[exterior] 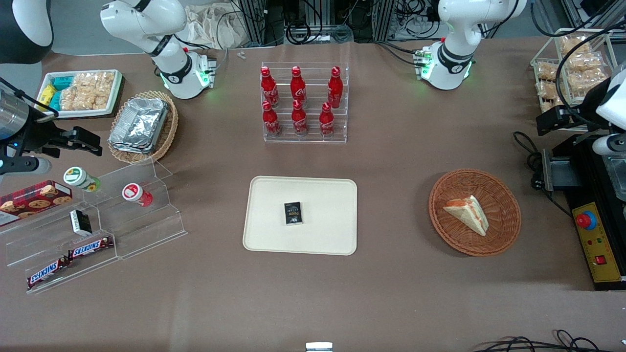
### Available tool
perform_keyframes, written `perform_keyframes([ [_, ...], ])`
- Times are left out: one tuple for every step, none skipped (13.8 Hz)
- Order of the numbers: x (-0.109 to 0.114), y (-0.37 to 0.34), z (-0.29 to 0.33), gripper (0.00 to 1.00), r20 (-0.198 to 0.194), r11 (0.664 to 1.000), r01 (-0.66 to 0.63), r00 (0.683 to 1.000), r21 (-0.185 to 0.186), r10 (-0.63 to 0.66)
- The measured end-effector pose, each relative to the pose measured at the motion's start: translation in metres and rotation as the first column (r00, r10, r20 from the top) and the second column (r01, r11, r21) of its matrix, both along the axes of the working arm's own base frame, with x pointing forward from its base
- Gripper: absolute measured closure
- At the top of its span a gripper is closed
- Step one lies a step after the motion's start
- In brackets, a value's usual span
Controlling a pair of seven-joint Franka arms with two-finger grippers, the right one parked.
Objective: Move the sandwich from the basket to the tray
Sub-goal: 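Move the left gripper over the wicker basket above the sandwich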
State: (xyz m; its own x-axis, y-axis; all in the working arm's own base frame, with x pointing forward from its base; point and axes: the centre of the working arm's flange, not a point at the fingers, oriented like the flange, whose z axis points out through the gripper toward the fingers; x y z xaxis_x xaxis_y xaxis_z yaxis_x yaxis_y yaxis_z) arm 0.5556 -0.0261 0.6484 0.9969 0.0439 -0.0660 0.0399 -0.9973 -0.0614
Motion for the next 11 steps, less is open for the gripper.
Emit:
perform_keyframes([
  [0.000,0.000,-0.001,0.00,-0.001,1.000,0.000,1.000,0.000,0.000],
  [0.000,0.001,-0.002,0.00,-0.003,1.000,-0.001,1.000,0.000,0.001],
  [0.000,0.002,-0.002,0.00,-0.005,1.000,-0.003,1.000,0.001,0.003],
  [0.000,0.003,-0.003,0.00,-0.007,1.000,-0.005,1.000,0.001,0.005],
  [0.000,0.004,-0.004,0.00,-0.009,1.000,-0.006,1.000,0.001,0.006],
  [0.001,0.004,-0.006,0.00,-0.011,1.000,-0.007,1.000,0.001,0.007],
  [0.002,0.004,-0.008,0.00,-0.014,1.000,-0.006,1.000,0.001,0.006],
  [0.003,0.004,-0.011,0.00,-0.016,1.000,-0.005,1.000,0.001,0.005],
  [0.005,0.003,-0.016,0.00,-0.018,1.000,-0.003,1.000,0.000,0.003],
  [0.007,0.003,-0.023,0.00,-0.019,1.000,-0.001,1.000,0.000,0.001],
  [0.009,0.002,-0.032,0.00,-0.021,1.000,0.002,1.000,0.000,-0.002],
])
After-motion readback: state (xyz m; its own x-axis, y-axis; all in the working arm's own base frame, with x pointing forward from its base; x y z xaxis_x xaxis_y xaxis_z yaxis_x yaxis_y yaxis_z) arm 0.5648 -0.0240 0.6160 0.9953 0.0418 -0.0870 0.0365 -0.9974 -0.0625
